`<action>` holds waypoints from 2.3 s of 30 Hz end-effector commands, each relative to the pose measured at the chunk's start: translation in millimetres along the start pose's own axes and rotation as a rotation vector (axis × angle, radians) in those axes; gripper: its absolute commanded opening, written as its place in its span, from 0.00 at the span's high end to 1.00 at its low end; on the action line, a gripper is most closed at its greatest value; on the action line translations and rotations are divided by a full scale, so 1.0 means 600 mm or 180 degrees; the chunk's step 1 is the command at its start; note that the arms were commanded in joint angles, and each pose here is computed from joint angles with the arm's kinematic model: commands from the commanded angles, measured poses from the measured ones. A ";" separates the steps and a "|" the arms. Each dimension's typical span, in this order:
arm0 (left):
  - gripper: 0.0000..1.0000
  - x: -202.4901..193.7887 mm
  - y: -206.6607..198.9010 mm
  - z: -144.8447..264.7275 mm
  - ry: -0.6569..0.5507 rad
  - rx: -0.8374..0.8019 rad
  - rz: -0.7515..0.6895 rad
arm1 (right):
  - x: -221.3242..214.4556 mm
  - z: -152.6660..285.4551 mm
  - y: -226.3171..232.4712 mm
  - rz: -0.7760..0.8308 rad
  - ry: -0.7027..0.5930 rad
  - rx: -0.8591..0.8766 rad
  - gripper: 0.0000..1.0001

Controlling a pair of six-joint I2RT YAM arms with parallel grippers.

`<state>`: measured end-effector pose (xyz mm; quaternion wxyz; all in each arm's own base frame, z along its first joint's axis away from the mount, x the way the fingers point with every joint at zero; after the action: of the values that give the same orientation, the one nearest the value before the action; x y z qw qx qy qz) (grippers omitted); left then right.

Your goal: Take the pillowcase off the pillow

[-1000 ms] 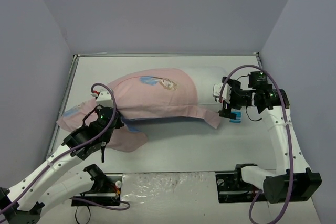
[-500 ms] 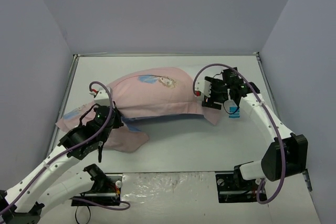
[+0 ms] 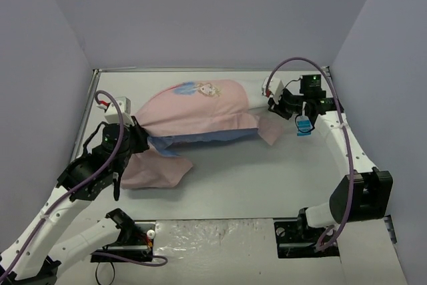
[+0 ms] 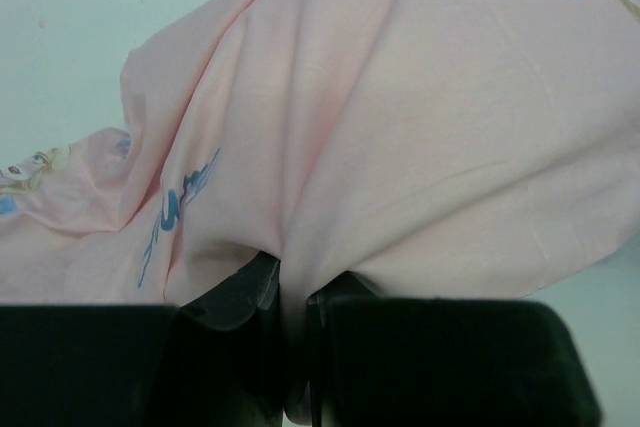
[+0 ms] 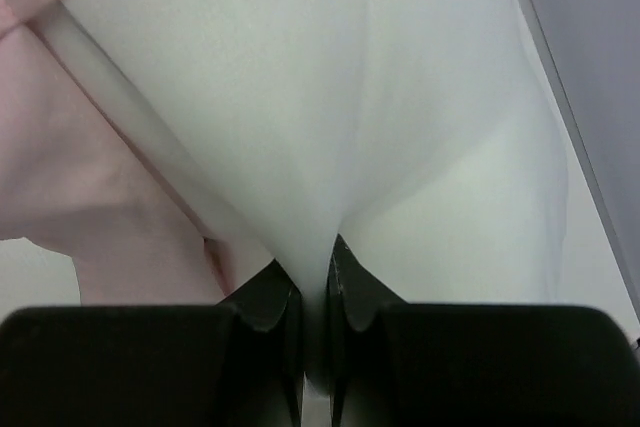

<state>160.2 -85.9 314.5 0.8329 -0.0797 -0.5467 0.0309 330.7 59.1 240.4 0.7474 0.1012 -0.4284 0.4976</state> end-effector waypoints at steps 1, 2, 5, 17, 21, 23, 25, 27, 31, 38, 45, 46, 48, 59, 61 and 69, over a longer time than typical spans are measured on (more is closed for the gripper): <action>0.98 0.076 0.054 0.047 -0.0569 0.0597 0.0104 | -0.018 0.085 -0.077 -0.0210 0.0131 -0.0769 1.00; 0.98 0.082 0.059 0.050 -0.0597 0.0655 0.0071 | -0.029 0.097 -0.087 -0.0267 0.0150 -0.0843 1.00; 0.98 0.103 0.075 0.061 -0.0708 0.0857 0.0041 | -0.051 0.107 -0.100 -0.0377 0.0181 -0.0895 1.00; 0.98 0.105 0.102 0.056 -0.0654 0.1191 0.0067 | -0.175 0.132 -0.116 -0.1007 0.0419 -0.0998 1.00; 0.98 0.097 0.116 0.057 -0.0621 0.1324 0.0075 | -0.196 0.137 -0.110 -0.1116 0.0454 -0.1002 1.00; 0.98 0.096 0.125 0.060 -0.0613 0.1422 0.0075 | -0.205 0.139 -0.108 -0.1140 0.0475 -0.1000 1.00; 0.98 0.094 0.128 0.061 -0.0594 0.1445 0.0070 | -0.212 0.137 -0.104 -0.1178 0.0500 -0.0984 1.00; 0.98 0.091 0.133 0.060 -0.0564 0.1484 0.0064 | -0.217 0.137 -0.102 -0.1201 0.0528 -0.0985 1.00; 0.98 0.083 0.141 0.060 -0.0508 0.1558 0.0051 | -0.227 0.139 -0.105 -0.1249 0.0561 -0.1005 1.00; 0.98 0.082 0.151 0.061 -0.0493 0.1624 0.0075 | -0.253 0.140 -0.111 -0.1362 0.0669 -0.1033 1.00; 0.98 0.084 0.158 0.058 -0.0453 0.1641 0.0092 | -0.284 0.134 -0.103 -0.1482 0.0779 -0.0980 1.00; 0.98 0.083 0.158 0.055 -0.0443 0.1626 0.0116 | -0.280 0.136 -0.101 -0.1446 0.0735 -0.0963 1.00; 0.98 0.076 0.154 0.045 -0.0400 0.1539 0.0147 | -0.272 0.136 -0.093 -0.1376 0.0651 -0.0870 1.00; 0.98 0.024 0.100 -0.028 -0.0098 0.0493 0.0499 | -0.102 0.138 0.019 0.0111 -0.0102 0.0267 0.25; 0.98 0.020 0.097 -0.031 -0.0087 0.0446 0.0517 | -0.075 0.138 0.032 0.0192 -0.0253 0.0358 0.17; 0.98 0.012 0.089 -0.038 -0.0027 0.0285 0.0573 | 0.061 0.043 0.133 0.0877 -0.0241 0.0651 0.09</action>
<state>181.2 -31.9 291.7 0.8479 -0.0656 -0.5112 0.1241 271.0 68.8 258.9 0.6582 0.1550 -0.4094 0.6125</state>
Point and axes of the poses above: each gripper's point midway between its finger pads, its own z axis back along the fingers, its own y axis along the line the jaws close on, x = y × z, the point moved 8 cm from there along z, back along the fingers, and after that the axes turned 6 degrees about -z, right-handed, at the moved point
